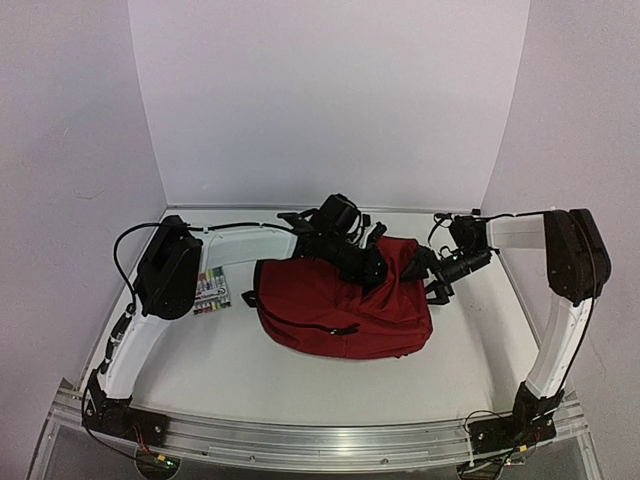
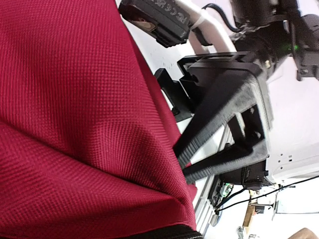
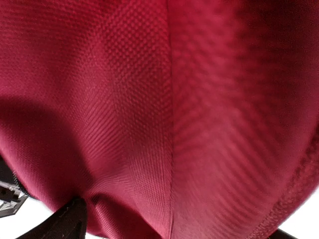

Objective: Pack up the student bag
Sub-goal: Place the stationery in the student bag.

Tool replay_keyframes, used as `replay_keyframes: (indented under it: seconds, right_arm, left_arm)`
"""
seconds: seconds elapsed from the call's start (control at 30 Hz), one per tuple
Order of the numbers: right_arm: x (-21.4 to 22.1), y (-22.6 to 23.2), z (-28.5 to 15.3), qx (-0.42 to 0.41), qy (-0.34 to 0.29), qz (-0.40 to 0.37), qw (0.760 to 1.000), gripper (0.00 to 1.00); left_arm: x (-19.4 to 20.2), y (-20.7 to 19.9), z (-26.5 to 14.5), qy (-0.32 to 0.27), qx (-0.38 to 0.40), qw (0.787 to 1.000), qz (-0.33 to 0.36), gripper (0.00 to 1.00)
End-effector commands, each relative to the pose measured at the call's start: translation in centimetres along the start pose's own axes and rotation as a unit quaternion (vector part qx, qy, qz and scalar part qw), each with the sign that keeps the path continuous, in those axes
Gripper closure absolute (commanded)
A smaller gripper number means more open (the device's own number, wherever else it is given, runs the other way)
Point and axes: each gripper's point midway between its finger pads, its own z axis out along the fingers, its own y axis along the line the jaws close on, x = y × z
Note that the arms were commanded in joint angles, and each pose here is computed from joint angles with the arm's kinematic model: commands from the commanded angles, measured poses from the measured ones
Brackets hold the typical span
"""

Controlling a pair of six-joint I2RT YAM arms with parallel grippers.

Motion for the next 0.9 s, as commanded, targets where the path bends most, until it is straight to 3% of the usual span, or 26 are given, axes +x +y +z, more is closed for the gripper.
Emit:
replay_keyframes:
  seconds: [0.0, 0.2, 0.47, 0.7, 0.87]
  right_arm:
    - [-0.1, -1.8, -1.5, 0.031, -0.022, -0.005, 0.999, 0.07]
    - [-0.3, -2.3, -1.8, 0.054, -0.023, -0.005, 0.998, 0.08]
    - [-0.7, -1.1, -2.4, 0.048, -0.026, -0.011, 0.998, 0.06]
    - [-0.2, -1.1, -2.0, 0.037, -0.018, 0.003, 0.999, 0.05]
    - [0.0, -0.6, -0.7, 0.028, -0.007, -0.004, 1.000, 0.05]
  left_arm:
    - [-1.9, -2.3, -3.1, -0.046, -0.023, 0.998, 0.028, 0.74]
    - [-2.9, -3.2, -6.5, -0.068, -0.071, 0.994, 0.044, 0.65]
    - [-2.1, 2.8, -8.2, -0.062, -0.149, 0.986, -0.049, 0.65]
    - [-1.2, 4.0, -5.3, -0.026, -0.108, 0.992, -0.065, 0.74]
    - [-1.1, 1.8, -2.1, -0.002, -0.052, 0.998, -0.035, 0.80]
